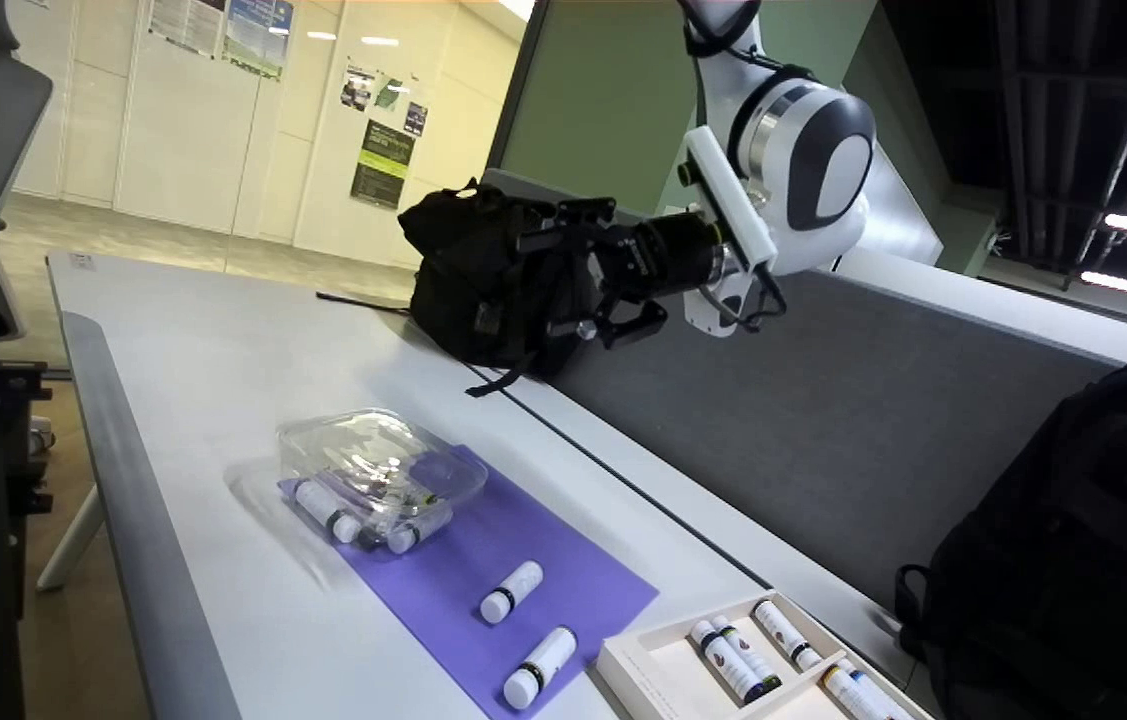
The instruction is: Close the lid on the clear container
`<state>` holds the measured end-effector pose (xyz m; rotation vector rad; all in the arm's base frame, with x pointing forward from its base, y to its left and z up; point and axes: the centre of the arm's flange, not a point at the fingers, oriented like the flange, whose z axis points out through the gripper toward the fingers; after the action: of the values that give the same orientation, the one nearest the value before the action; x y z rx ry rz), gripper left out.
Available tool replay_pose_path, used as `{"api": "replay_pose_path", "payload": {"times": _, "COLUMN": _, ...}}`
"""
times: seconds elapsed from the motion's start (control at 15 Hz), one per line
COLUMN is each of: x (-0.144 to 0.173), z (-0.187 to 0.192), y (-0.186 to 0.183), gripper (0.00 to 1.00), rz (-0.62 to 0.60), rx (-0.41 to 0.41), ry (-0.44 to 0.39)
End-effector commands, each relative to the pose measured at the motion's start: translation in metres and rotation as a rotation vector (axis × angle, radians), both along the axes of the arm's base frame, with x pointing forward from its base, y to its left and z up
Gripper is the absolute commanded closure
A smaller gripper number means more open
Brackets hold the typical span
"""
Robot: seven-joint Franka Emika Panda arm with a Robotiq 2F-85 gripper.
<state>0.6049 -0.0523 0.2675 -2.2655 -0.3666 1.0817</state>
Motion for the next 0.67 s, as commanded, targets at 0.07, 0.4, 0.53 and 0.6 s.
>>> {"api": "replay_pose_path", "payload": {"times": 0.07, "x": 0.018, "z": 0.031, "y": 0.005, "gripper": 0.00, "rz": 0.116, "rx": -0.178, "ry": -0.142}}
{"api": "replay_pose_path", "payload": {"times": 0.4, "x": 0.018, "z": 0.063, "y": 0.014, "gripper": 0.00, "rz": 0.102, "rx": -0.042, "ry": -0.218}}
{"api": "replay_pose_path", "payload": {"times": 0.53, "x": 0.016, "z": 0.075, "y": 0.014, "gripper": 0.00, "rz": 0.042, "rx": 0.039, "ry": -0.253}}
{"api": "replay_pose_path", "payload": {"times": 0.6, "x": 0.022, "z": 0.057, "y": 0.021, "gripper": 0.00, "rz": 0.124, "rx": 0.006, "ry": -0.223}}
